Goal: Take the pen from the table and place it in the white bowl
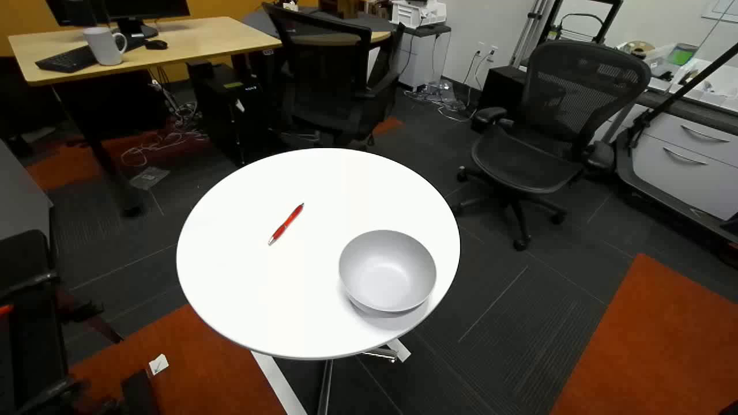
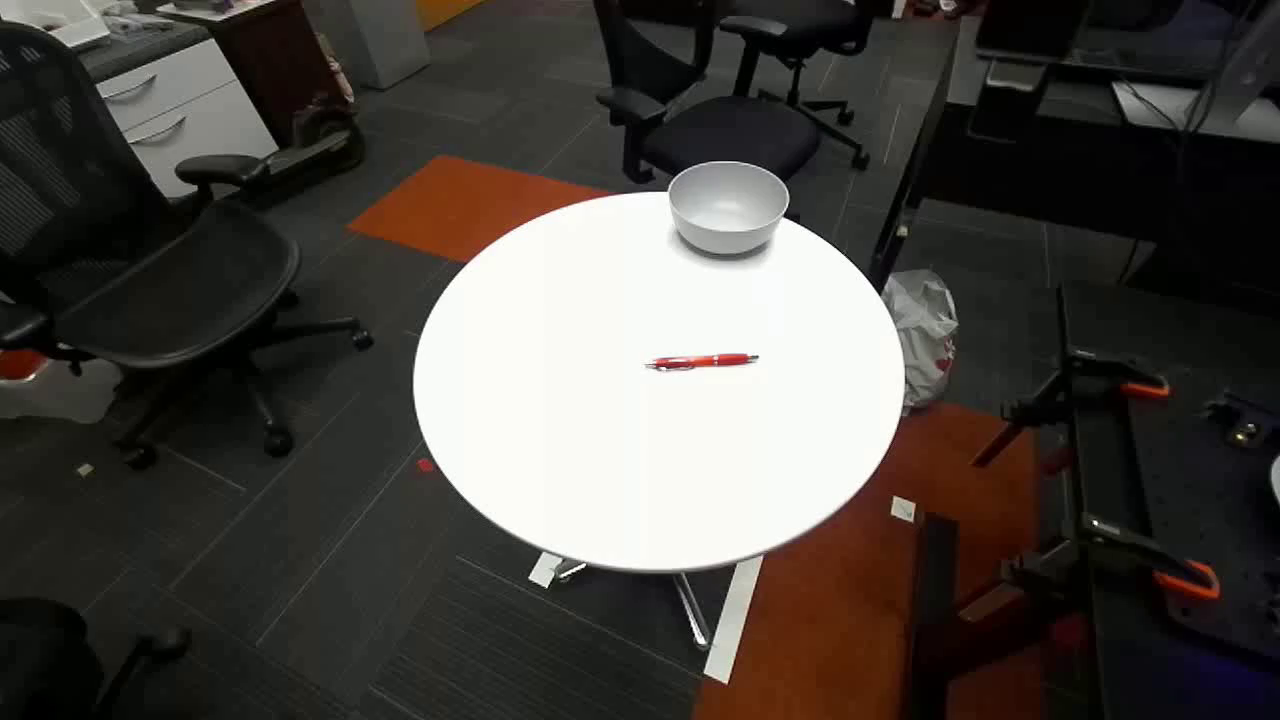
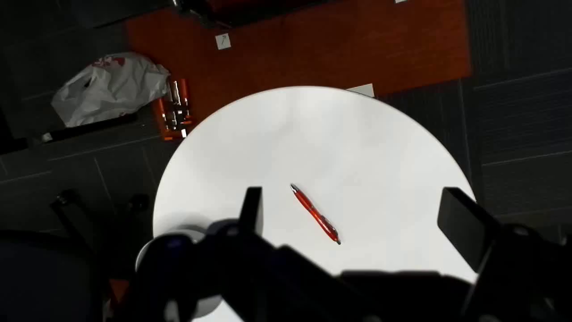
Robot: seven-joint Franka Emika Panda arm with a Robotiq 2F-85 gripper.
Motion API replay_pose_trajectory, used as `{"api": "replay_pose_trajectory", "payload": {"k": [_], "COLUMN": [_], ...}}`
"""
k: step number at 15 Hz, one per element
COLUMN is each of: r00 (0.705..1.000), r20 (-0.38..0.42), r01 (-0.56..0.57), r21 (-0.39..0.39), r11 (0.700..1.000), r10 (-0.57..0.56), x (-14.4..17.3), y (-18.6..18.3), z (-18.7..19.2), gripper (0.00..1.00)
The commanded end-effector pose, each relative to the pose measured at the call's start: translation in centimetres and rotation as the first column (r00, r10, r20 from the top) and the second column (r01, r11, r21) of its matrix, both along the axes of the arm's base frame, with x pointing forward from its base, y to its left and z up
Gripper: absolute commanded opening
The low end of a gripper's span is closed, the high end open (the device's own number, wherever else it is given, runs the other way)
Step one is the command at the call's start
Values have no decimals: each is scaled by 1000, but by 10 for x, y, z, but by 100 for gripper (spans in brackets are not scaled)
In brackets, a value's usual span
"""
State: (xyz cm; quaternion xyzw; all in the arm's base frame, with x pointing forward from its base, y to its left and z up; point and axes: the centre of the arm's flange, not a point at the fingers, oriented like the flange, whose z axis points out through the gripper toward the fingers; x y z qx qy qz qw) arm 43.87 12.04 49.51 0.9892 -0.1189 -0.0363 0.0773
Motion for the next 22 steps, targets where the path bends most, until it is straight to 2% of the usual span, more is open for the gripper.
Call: {"api": "replay_pose_trajectory", "payload": {"k": [1,5,9,12,16,22], "r00": [1000,1000,997,991,963,907], "r20": [0,0,47,66,102,120], "r01": [0,0,-51,-113,-250,-409], "r21": [0,0,-38,-37,12,20], "r11": [1000,1000,998,993,968,912], "r10": [0,0,53,115,248,404], "x": [0,0,7,17,36,75], "y": [0,0,-7,-16,-39,-87], "z": [0,0,-9,-23,-50,-105], "gripper": [100,100,100,100,100,100]}}
